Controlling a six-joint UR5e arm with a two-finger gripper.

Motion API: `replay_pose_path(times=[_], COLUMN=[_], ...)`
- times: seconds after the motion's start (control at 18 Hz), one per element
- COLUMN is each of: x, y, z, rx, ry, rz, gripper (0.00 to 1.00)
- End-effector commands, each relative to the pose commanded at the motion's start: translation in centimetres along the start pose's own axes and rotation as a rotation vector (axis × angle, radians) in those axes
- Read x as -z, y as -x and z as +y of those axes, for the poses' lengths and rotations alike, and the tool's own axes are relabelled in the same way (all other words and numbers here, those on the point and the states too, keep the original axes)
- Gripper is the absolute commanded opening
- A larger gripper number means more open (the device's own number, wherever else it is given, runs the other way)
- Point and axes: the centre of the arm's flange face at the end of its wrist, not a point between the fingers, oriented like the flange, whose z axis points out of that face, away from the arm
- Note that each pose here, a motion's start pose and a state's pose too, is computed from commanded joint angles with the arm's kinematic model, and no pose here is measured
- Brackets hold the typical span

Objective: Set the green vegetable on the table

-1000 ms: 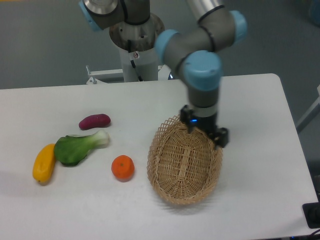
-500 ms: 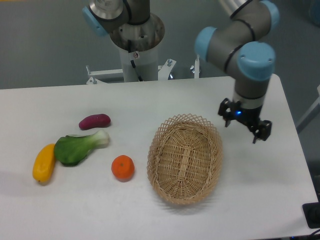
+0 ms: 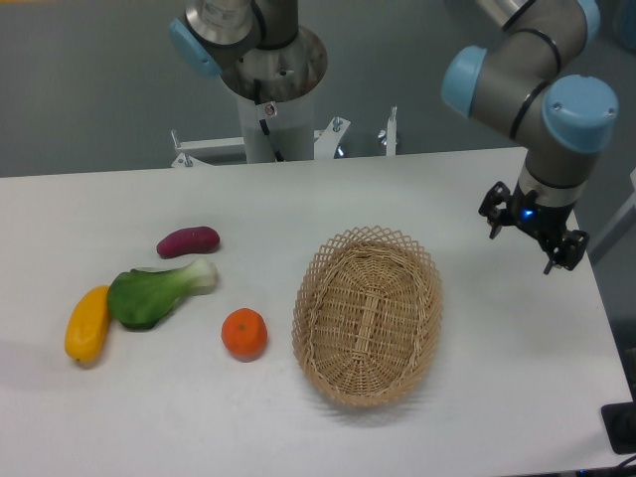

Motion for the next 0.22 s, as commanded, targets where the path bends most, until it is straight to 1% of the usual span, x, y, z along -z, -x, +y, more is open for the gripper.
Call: replay_pose_path(times=[0.22], x=[-0.07], y=[-0.02], z=[0.08], rx=[0.002], ry=[-0.001], rz=[0.001], gripper=[1.00])
